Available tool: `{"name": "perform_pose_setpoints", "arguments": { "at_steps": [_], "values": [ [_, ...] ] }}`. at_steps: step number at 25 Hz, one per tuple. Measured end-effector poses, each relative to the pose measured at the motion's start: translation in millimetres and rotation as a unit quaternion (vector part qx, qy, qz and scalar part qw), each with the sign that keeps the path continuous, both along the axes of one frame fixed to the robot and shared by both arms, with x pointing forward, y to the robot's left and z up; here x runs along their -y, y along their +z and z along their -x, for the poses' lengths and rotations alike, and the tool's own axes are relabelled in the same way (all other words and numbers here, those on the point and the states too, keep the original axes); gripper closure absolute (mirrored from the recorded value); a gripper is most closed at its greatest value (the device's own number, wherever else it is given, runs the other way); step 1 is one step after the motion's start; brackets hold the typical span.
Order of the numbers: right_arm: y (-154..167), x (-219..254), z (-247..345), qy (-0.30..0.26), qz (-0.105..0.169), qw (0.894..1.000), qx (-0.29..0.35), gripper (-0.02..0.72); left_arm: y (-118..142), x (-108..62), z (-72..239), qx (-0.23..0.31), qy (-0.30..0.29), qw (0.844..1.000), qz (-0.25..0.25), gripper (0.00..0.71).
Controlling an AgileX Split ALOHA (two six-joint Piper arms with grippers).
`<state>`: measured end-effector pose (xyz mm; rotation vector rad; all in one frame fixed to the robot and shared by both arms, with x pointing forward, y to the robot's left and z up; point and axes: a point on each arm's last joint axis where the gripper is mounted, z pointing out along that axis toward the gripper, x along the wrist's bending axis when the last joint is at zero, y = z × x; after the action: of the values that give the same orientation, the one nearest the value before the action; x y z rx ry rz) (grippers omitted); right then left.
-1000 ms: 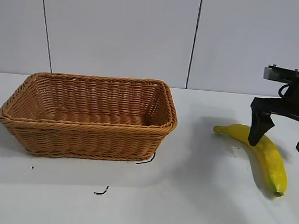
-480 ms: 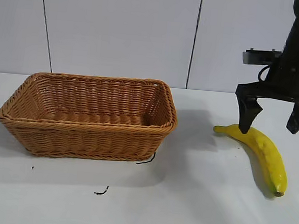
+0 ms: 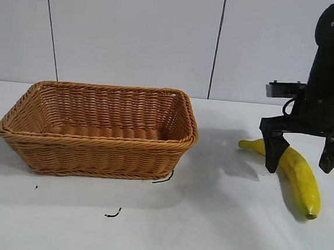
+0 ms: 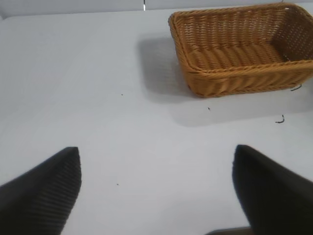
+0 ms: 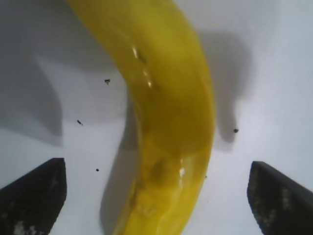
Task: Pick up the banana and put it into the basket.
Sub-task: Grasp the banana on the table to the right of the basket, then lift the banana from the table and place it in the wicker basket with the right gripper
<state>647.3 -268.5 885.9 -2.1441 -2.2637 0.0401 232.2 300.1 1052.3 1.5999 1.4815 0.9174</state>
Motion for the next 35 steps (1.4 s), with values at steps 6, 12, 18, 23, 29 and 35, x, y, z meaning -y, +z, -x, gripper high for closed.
{"name": "perform_pose_setpoints", "arguments": {
  "at_steps": [6,12,18,23,29,35],
  "values": [
    [0,3,0,-0.001,0.018,1.0,-0.001,0.343,0,0.0,0,0.0,0.0,1.0,0.0,0.076],
    [0,6,0,0.007,0.032,0.999,0.0,0.413,0,0.0,0,0.0,0.0,1.0,0.0,0.076],
    [2,6,0,0.008,0.032,0.999,0.002,0.413,0,0.0,0,0.0,0.0,1.0,0.0,0.076],
    [38,6,-12,0.005,0.032,0.999,0.032,0.413,0,0.0,0,0.0,0.0,1.0,0.0,0.076],
    [107,2,-27,-0.001,0.026,0.996,0.087,0.413,0,0.0,0,0.0,0.0,1.0,0.0,0.076],
    [159,-35,-37,0.035,0.008,0.985,0.168,0.413,0,0.0,0,0.0,0.0,1.0,0.0,0.076]
  ]
}}
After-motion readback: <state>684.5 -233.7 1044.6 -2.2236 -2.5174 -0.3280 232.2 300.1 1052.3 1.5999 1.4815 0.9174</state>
